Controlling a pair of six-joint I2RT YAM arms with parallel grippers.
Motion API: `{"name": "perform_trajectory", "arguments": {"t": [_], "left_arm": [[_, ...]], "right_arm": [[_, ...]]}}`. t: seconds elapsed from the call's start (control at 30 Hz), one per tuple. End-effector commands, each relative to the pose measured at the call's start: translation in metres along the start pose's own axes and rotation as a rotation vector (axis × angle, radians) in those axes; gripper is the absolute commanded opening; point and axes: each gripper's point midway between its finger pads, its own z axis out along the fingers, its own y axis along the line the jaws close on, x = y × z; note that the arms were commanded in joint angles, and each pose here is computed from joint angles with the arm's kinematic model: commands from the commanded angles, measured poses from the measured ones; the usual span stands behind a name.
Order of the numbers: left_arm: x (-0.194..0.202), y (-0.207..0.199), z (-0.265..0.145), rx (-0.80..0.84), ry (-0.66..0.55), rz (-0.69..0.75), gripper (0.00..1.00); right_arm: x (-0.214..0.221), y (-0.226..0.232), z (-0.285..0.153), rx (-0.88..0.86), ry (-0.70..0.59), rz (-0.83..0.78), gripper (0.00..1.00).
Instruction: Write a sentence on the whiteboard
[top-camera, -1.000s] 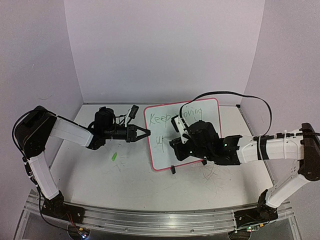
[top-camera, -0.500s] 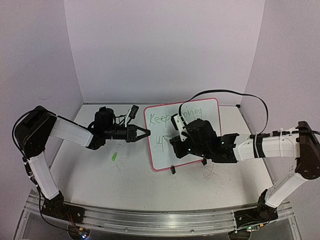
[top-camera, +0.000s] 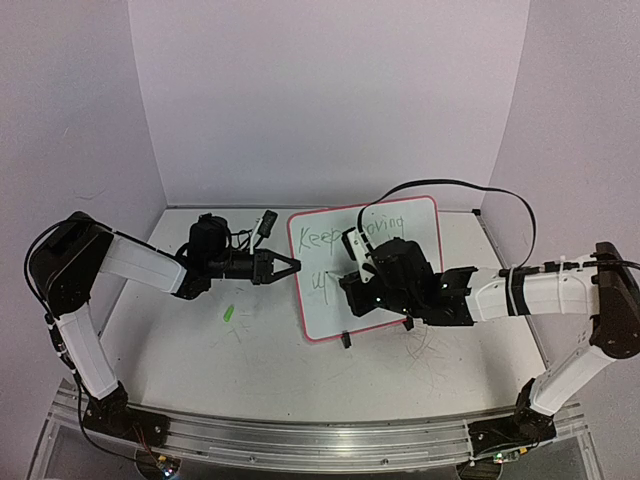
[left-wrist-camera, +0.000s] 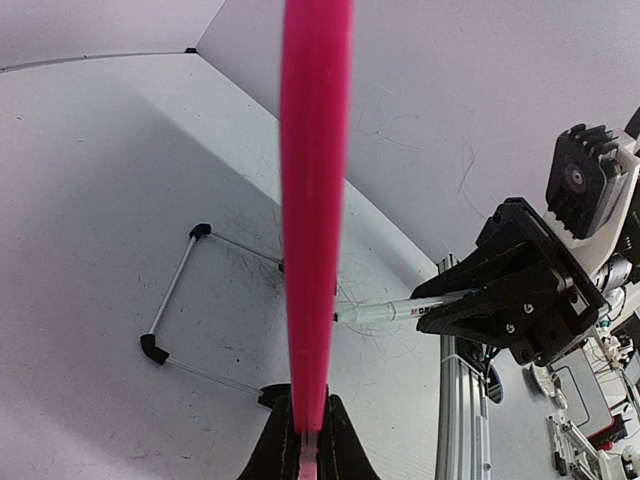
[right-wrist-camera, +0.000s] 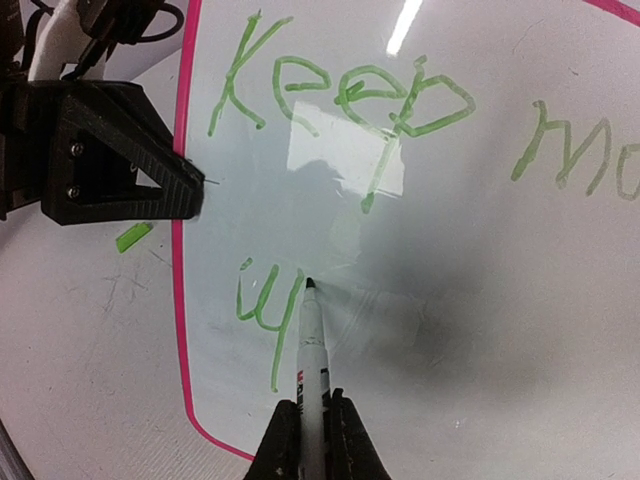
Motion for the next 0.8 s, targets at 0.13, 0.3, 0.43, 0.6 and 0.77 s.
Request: {"name": "perform_trajectory", "arguments": {"t": [0.13, 0.3, 0.43, 0.6, 0.77], "left_arm": [[-0.022, -0.01, -0.002, 0.015, -0.036, 0.082, 0.0], [-0.022, -0.01, -0.001, 0.015, -0.036, 0.083, 0.0], [-0.023, -0.01, -0.001, 0.017, -0.035, 0.084, 0.0], [-0.022, -0.01, -0.001, 0.017, -0.034, 0.082, 0.0], [-0.022, -0.009, 0.0, 0.017, -0.032, 0.081, 0.0]], "right_arm": [[-0.013, -0.017, -0.008, 0.071, -0.046, 0.044, 0.0], [-0.007, -0.019, -0.01, 0.076, -0.033, 0.048, 0.0], [0.0, -0.018, -0.01, 0.065, -0.018, 0.054, 0.0], [0.009, -0.017, -0.009, 0.054, 0.004, 0.061, 0.0], [0.013, -0.014, -0.007, 0.037, 0.016, 0.062, 0.0]]}}
